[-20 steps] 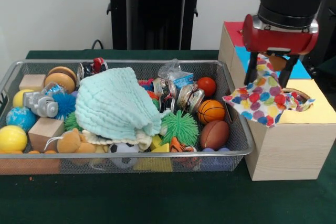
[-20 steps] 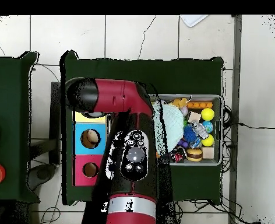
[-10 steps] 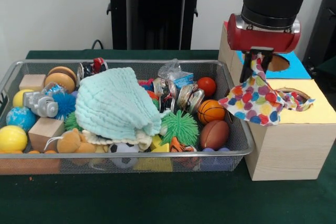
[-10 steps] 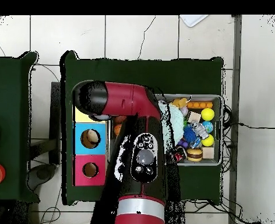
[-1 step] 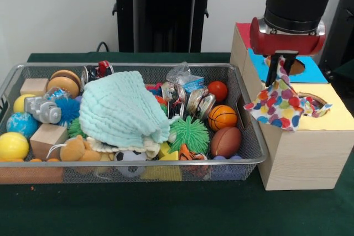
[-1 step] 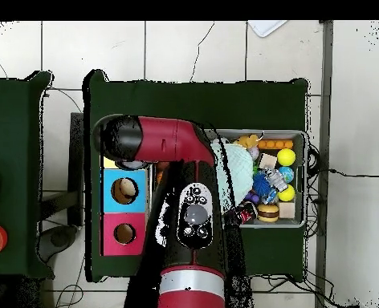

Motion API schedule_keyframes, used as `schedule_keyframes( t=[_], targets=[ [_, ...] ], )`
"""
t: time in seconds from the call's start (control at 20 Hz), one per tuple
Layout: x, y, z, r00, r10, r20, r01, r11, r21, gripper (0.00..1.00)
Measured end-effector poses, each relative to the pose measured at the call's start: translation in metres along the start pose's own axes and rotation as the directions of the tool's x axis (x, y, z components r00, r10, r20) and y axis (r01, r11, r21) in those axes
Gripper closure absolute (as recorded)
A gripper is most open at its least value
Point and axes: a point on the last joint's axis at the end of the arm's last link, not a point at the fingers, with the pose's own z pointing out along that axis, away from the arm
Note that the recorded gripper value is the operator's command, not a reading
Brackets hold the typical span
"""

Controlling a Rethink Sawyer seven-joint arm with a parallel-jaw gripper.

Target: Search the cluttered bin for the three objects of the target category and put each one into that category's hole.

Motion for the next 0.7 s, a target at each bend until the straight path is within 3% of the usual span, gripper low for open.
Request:
schedule_keyframes(
  t=[0.4,0.45,0.7],
  targets=[
    [0.002,0.038,-0.007,0.9998,-0.020,0.002,0.020,0.9982,-0.057,1.00],
    [0.004,0.048,-0.006,0.9998,-0.021,-0.003,0.021,0.9968,-0.077,1.00],
    [0.007,0.065,0.005,0.9995,-0.032,-0.009,0.031,0.9945,-0.100,1.00]
  ],
)
